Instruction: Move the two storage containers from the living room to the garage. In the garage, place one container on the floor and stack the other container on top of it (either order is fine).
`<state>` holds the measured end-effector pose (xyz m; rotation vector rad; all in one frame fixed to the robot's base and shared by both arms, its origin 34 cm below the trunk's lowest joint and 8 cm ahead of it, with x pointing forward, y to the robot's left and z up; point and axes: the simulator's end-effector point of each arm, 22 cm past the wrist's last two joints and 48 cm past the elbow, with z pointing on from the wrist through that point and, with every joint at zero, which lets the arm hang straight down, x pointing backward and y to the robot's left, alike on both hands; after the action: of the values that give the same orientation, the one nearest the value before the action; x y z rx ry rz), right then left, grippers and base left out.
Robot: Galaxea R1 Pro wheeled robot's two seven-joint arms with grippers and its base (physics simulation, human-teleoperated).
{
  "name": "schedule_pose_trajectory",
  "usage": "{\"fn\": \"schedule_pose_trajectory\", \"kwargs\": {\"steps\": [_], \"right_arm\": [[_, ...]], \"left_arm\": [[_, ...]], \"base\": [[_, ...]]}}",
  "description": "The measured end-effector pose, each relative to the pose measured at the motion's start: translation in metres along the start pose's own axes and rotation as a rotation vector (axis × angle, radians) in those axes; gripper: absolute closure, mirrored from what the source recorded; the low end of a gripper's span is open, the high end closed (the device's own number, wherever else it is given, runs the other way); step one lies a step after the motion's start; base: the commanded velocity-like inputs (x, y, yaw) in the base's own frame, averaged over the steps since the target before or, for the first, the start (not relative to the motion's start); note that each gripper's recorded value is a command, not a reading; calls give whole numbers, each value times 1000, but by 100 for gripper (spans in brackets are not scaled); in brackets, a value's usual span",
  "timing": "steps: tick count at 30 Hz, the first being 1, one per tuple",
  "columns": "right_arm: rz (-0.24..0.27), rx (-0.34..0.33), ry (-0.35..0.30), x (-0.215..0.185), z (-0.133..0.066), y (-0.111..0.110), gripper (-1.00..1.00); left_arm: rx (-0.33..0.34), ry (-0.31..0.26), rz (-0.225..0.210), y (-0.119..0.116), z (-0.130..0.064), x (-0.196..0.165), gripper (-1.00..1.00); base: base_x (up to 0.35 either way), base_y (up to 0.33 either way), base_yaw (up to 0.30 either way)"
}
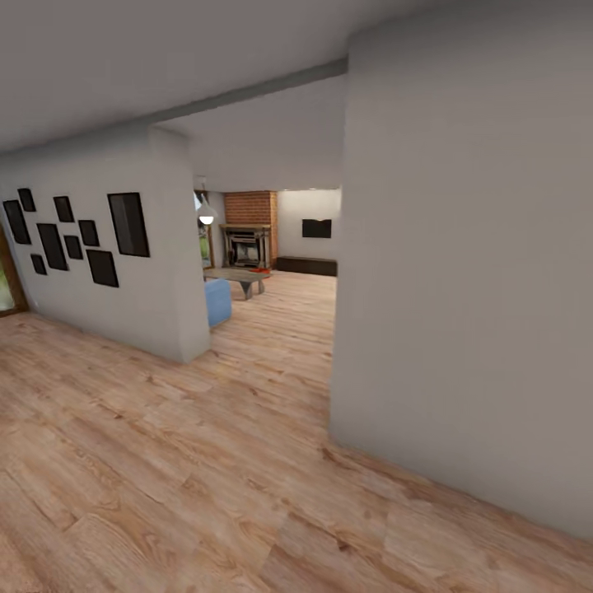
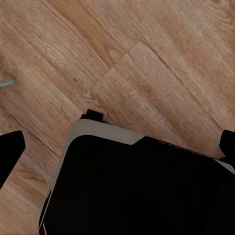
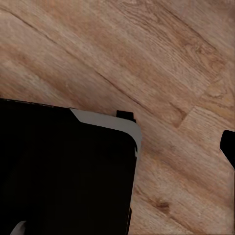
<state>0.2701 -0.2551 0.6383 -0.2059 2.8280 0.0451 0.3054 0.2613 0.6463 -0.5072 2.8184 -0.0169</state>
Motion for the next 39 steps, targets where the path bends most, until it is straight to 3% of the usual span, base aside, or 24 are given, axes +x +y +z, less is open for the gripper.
{"fn": "schedule_pose_trajectory", "kwargs": {"steps": [39], "right_arm": [[-1,1,-4,-1,0,-1,-100]], "left_arm": [[-1,3,0,0,0,1,-100]], "base": [[322,0,279]]}}
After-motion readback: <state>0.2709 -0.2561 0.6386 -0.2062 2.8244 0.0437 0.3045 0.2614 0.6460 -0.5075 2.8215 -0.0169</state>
